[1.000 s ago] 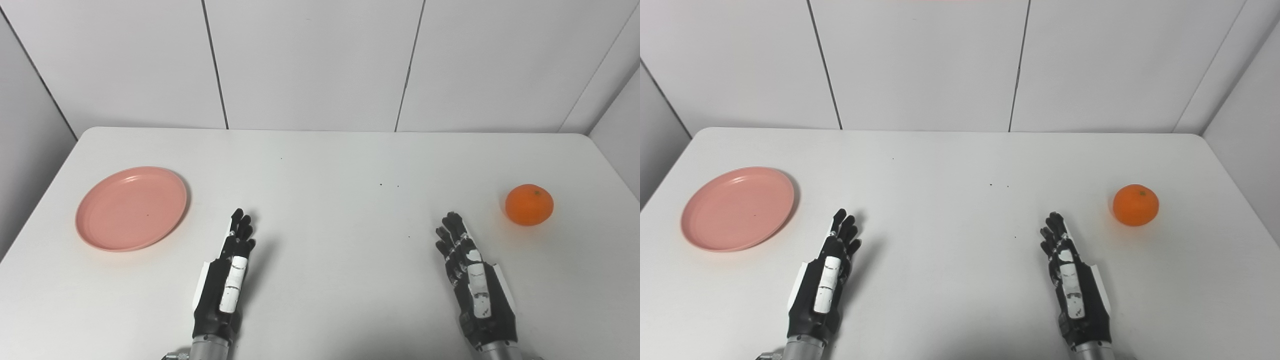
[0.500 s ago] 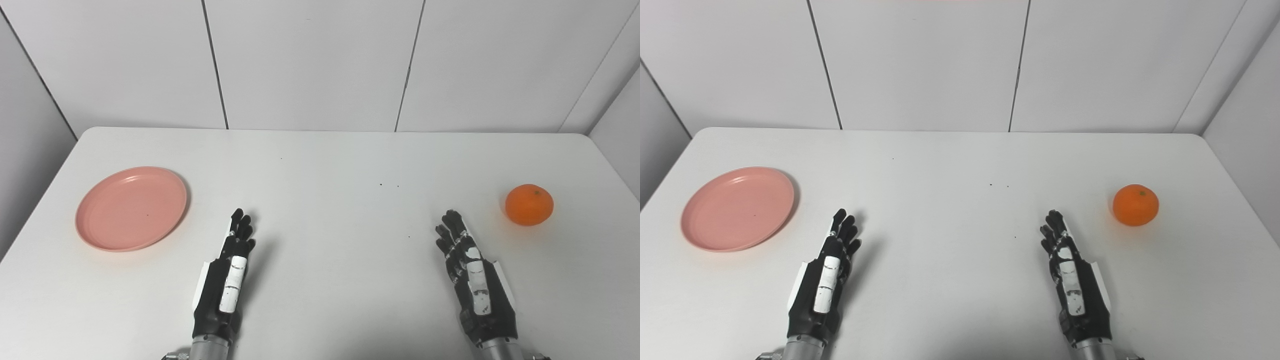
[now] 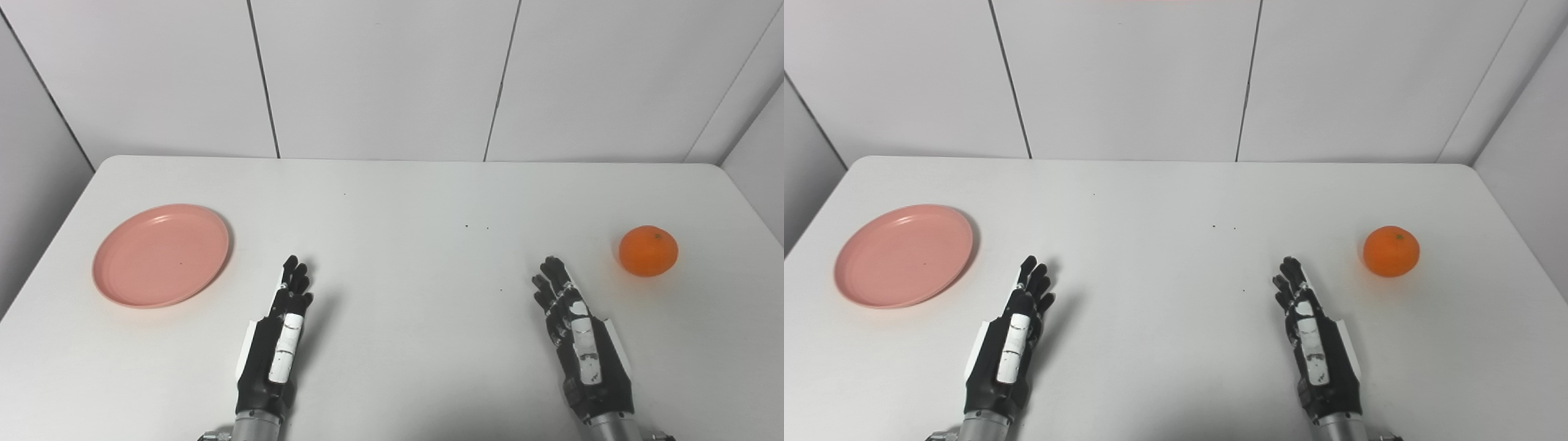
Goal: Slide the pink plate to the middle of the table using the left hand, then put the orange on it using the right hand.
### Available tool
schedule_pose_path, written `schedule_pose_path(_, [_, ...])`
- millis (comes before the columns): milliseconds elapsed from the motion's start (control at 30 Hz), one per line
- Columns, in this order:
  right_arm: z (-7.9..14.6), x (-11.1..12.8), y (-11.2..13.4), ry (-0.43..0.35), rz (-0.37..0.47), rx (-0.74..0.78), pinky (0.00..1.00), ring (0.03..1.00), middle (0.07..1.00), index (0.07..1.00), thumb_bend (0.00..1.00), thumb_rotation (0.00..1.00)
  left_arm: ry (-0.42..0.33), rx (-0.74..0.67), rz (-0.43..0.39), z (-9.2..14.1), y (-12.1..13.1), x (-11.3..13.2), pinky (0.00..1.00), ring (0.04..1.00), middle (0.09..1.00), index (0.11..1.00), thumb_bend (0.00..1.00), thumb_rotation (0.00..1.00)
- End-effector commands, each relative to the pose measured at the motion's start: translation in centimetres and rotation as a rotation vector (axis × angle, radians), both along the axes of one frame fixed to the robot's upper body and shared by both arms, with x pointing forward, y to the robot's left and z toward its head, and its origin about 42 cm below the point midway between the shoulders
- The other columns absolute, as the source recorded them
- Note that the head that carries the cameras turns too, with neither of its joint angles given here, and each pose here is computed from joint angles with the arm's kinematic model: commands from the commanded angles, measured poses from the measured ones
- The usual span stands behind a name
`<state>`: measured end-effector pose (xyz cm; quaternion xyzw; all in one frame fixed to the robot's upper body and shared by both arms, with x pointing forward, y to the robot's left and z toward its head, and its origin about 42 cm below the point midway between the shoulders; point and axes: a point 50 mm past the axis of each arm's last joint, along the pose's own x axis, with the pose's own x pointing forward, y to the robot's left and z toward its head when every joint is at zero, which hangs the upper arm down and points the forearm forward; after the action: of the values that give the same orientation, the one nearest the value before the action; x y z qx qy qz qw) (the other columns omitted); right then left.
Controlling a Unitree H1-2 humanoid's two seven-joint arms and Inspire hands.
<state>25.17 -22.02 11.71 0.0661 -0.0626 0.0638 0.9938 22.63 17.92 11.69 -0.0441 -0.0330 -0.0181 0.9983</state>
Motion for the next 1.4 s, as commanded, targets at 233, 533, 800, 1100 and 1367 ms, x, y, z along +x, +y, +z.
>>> schedule_pose_path(233, [-1.5, -0.7, -0.67, 0.031, -0.019, -0.006, 0.99, 0.958, 0.967, 0.95, 0.89, 0.95, 0.127, -0.002, 0.056, -2.8, 1.23, -4.9, 1.0, 1.0, 1.0, 1.0, 0.81, 0.91])
schedule_pose_path(533, [-1.34, -0.82, -0.71, -0.015, -0.038, 0.0, 0.98, 0.949, 0.958, 0.947, 0.92, 0.94, 0.132, 0.001, 0.054, -2.74, 1.32, -4.94, 1.0, 1.0, 1.0, 1.0, 0.81, 0.92])
schedule_pose_path(800, [-1.4, -0.83, -0.73, -0.026, -0.046, -0.01, 0.99, 0.954, 0.956, 0.949, 0.9, 0.94, 0.136, 0.0, 0.058, -2.65, 1.26, -4.92, 1.0, 1.0, 1.0, 1.0, 0.82, 0.91])
schedule_pose_path(1100, [-1.44, -0.78, -0.61, -0.03, -0.069, -0.006, 0.98, 0.955, 0.95, 0.938, 0.9, 0.93, 0.134, -0.002, 0.055, -2.65, 1.33, -4.92, 1.0, 1.0, 1.0, 1.0, 0.82, 0.91])
schedule_pose_path(1367, [-1.42, -0.8, -0.48, -0.002, -0.038, -0.009, 1.0, 0.97, 0.964, 0.948, 0.89, 0.96, 0.135, 0.004, 0.064, -2.71, 1.35, -4.91, 1.0, 1.0, 1.0, 1.0, 0.82, 0.91])
